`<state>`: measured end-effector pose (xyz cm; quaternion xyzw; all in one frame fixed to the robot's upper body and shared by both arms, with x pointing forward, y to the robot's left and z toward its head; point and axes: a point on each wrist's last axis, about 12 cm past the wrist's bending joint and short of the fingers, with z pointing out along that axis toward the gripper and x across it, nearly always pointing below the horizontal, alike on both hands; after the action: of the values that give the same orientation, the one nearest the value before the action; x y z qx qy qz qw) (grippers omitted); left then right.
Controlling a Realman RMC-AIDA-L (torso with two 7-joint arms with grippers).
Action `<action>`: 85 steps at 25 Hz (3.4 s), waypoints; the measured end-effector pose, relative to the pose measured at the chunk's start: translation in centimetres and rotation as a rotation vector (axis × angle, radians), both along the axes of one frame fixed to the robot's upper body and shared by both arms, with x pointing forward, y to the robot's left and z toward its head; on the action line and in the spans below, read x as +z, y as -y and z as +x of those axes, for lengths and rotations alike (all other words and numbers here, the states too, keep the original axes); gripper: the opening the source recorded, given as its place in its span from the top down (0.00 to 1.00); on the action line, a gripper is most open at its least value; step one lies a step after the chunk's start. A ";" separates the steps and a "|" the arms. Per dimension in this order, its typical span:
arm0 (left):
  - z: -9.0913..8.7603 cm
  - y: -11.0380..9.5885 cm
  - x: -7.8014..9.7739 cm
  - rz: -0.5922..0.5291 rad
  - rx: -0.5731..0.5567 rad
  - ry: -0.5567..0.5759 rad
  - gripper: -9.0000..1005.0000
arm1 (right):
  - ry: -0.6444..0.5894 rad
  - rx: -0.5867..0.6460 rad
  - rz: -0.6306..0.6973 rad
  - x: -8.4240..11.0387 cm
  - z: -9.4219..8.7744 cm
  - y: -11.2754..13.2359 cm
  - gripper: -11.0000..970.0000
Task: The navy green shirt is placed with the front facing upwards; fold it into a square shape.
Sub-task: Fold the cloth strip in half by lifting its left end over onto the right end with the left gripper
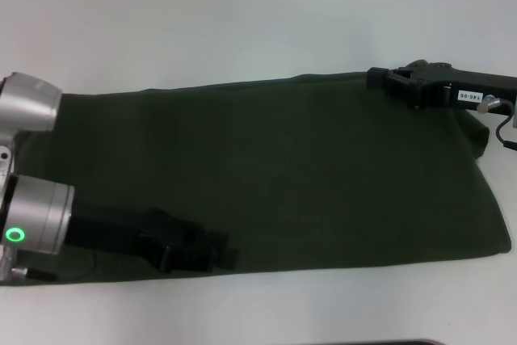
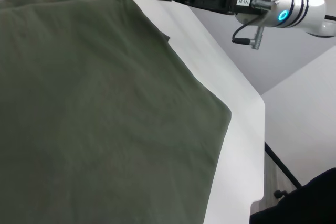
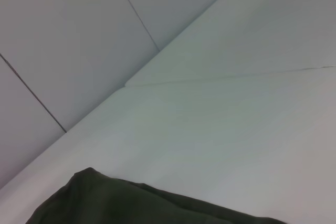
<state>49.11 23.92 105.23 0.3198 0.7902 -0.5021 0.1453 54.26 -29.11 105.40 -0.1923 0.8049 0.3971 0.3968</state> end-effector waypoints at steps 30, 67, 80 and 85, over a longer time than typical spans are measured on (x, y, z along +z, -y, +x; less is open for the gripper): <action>-0.1 1.5 -1.1 0.079 -0.072 -0.037 0.56 | 0.005 0.005 -0.012 0.1 0.3 -0.1 0.97; 2.4 0.1 0.6 0.130 0.024 0.057 0.56 | 0.008 -0.007 -0.025 0.1 0.5 0.0 0.97; 2.7 -0.2 -0.4 0.198 0.063 0.060 0.56 | 0.002 -0.014 -0.026 -0.1 0.3 0.2 0.97; 2.6 -0.1 0.3 0.138 0.052 0.066 0.56 | 0.006 -0.012 -0.028 0.0 0.5 0.1 0.97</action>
<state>51.68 24.03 105.55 0.3246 0.8259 -0.4317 0.1618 54.72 -29.17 105.38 -0.1941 0.8103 0.3827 0.3990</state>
